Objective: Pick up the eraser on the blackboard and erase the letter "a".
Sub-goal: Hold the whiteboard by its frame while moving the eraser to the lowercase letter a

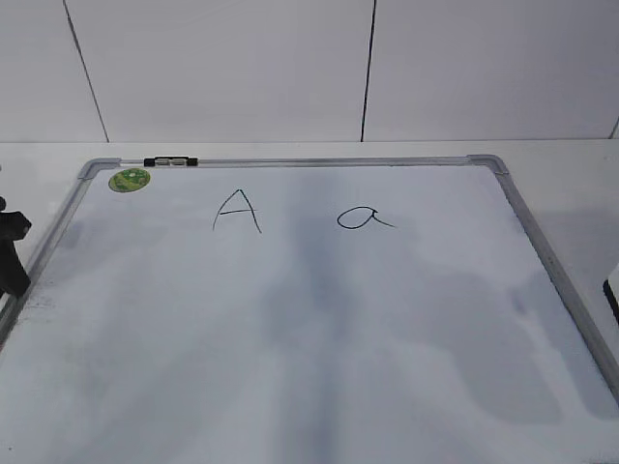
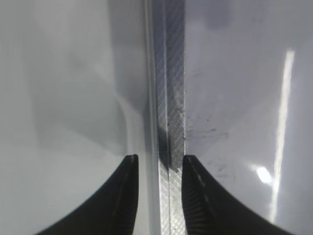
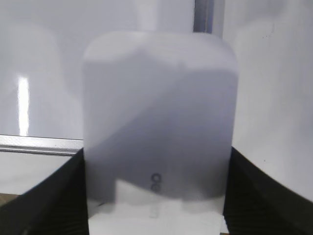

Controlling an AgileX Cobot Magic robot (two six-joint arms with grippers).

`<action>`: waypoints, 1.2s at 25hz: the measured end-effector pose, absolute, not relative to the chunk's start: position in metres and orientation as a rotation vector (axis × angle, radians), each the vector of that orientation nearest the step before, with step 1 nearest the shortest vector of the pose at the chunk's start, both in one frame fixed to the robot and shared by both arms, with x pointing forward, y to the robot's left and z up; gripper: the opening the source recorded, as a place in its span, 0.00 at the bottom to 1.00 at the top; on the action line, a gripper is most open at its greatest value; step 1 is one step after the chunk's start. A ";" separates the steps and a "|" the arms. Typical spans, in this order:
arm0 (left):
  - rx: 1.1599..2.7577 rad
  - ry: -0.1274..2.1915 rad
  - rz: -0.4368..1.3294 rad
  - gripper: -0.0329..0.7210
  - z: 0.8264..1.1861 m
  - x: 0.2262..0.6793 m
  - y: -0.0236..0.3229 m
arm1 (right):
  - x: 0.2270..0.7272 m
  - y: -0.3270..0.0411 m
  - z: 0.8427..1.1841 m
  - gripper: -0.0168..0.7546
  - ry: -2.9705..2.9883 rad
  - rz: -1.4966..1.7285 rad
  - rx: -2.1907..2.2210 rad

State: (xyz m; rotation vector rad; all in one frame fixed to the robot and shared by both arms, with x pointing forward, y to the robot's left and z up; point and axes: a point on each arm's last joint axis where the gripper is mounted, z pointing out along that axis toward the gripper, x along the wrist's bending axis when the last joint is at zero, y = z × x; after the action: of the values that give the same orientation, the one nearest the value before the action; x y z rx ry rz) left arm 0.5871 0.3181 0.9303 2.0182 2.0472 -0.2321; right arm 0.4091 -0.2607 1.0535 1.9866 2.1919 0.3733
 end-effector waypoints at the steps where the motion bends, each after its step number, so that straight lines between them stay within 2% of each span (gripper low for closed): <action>1: 2.018 2.047 -0.232 0.35 0.930 0.587 0.318 | 0.409 -0.261 1.053 0.72 2.192 0.373 1.987; 14: 2.020 2.053 -0.242 0.34 0.926 0.588 0.318 | 0.409 -0.261 1.053 0.72 2.192 0.373 1.987; 21: 2.020 2.053 -0.242 0.19 0.926 0.588 0.318 | 0.409 -0.261 1.053 0.72 2.192 0.373 1.987; 30: 2.017 2.057 -0.253 0.17 0.924 0.588 0.318 | 0.409 -0.261 1.053 0.72 2.192 0.373 1.987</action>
State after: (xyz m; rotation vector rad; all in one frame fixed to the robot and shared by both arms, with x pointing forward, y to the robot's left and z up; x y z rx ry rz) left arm 0.5883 0.3181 0.9238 2.0170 2.0571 -0.2528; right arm 0.4091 -0.2607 1.0535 1.9866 2.1919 0.3733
